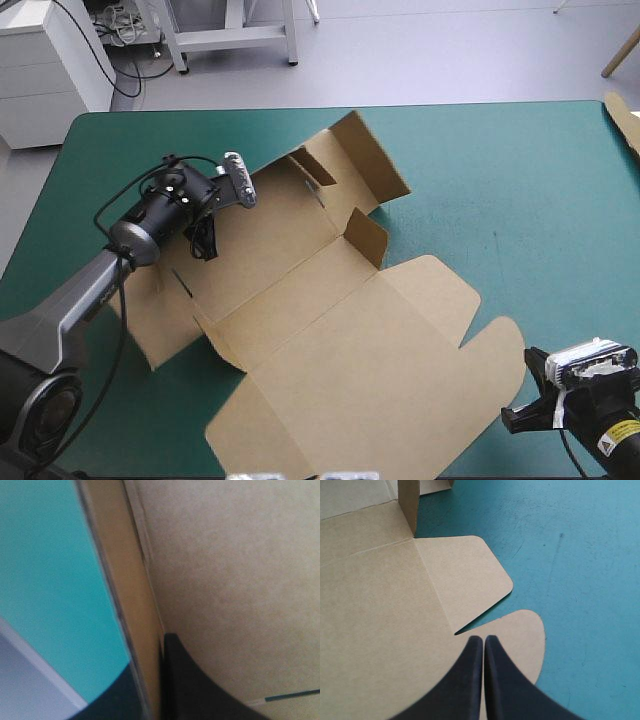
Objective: Fold the box
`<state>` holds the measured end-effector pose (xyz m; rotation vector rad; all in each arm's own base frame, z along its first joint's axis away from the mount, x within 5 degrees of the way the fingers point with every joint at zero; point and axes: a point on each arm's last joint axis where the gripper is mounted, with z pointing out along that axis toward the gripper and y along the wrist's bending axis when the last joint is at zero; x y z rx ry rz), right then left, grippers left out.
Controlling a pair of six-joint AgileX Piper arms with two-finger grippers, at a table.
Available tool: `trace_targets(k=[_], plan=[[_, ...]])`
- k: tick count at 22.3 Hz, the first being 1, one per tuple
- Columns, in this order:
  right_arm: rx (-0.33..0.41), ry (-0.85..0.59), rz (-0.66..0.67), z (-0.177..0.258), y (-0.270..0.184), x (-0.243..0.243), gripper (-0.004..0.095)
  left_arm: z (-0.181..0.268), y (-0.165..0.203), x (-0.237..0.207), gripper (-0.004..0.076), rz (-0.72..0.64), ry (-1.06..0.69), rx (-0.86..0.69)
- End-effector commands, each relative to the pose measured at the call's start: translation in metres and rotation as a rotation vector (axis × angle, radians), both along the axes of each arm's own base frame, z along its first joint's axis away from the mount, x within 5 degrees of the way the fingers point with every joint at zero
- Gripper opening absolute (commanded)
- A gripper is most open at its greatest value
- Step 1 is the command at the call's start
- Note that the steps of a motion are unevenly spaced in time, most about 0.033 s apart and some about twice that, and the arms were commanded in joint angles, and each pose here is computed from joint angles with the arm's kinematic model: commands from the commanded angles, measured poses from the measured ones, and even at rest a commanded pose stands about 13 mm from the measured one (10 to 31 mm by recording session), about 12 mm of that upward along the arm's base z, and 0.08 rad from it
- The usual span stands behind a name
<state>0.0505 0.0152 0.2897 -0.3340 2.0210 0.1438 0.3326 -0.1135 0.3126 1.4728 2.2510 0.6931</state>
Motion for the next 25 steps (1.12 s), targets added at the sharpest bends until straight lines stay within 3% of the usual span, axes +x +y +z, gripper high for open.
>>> trace_targets(k=[1, 5, 9, 12, 17, 25], plan=[[0.010, -0.078, -0.006, 0.013, 0.000, 0.002, -0.0002, 0.030, -0.026, 0.008, -0.0008, -0.230, -0.266, 0.132], [0.014, -0.077, -0.006, 0.013, 0.000, 0.002, -0.0002, 0.029, -0.052, 0.006, -0.0008, -0.339, -0.322, 0.132], [0.016, -0.076, -0.005, 0.013, 0.000, 0.002, -0.0002, 0.025, -0.079, -0.011, -0.0008, -0.317, -0.291, -0.019], [0.016, -0.076, -0.005, 0.013, 0.000, 0.002, -0.0002, 0.031, -0.093, -0.024, -0.0008, -0.344, -0.312, -0.050], [0.016, -0.076, -0.005, 0.013, 0.000, 0.002, -0.0002, 0.045, -0.102, -0.054, -0.0008, -0.404, -0.452, -0.129], [0.016, -0.085, -0.006, 0.013, 0.000, 0.003, -0.0002, 0.020, -0.089, -0.106, -0.0008, -0.495, -0.536, -0.073]])
